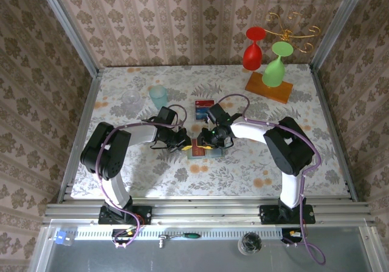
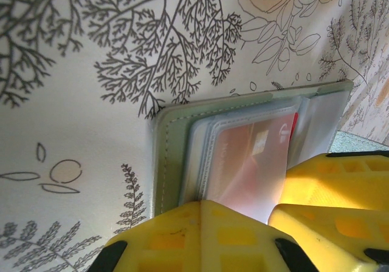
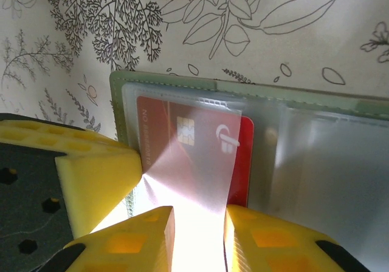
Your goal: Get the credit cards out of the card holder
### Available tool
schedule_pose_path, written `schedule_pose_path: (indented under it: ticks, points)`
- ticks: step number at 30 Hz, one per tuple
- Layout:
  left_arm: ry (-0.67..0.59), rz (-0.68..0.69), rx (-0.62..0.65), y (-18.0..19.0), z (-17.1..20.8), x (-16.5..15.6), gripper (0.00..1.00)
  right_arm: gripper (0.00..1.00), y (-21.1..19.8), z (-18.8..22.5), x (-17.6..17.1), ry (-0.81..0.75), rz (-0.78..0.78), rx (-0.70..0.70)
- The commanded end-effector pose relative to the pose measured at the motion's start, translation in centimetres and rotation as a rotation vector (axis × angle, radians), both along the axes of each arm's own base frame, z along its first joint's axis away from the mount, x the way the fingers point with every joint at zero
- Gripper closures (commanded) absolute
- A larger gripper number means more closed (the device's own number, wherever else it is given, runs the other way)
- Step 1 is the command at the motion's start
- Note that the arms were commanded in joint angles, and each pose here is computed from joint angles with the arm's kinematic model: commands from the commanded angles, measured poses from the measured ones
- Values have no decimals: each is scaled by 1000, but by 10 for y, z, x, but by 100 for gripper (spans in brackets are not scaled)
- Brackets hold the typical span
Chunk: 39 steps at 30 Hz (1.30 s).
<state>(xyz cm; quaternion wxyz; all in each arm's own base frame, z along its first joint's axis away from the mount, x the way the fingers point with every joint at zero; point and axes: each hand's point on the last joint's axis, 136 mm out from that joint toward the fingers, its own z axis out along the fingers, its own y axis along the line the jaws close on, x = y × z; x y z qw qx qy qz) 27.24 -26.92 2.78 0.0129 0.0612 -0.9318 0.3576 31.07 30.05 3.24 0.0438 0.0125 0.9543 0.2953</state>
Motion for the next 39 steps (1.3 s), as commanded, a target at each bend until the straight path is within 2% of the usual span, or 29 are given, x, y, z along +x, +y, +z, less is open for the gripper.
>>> schedule_pose_path:
  ticks: [1, 9, 19, 32, 39]
  points:
    - [36, -10, 39, 9, -15, -9, 100, 74, 6, -8, -3, 48, -11, 52]
    - [37, -8, 39, 9, -16, -9, 100, 75, 5, -16, -4, 79, -19, 80]
    - [37, -9, 36, 9, -15, -9, 100, 75, -35, -22, -6, 35, 13, -160]
    - [22, -10, 28, 7, -9, -5, 100, 74, -29, -6, -3, -17, 25, -163]
    - [-31, -17, 3, 1, 18, 1, 100, 74, -21, 7, -4, -22, 6, -88]
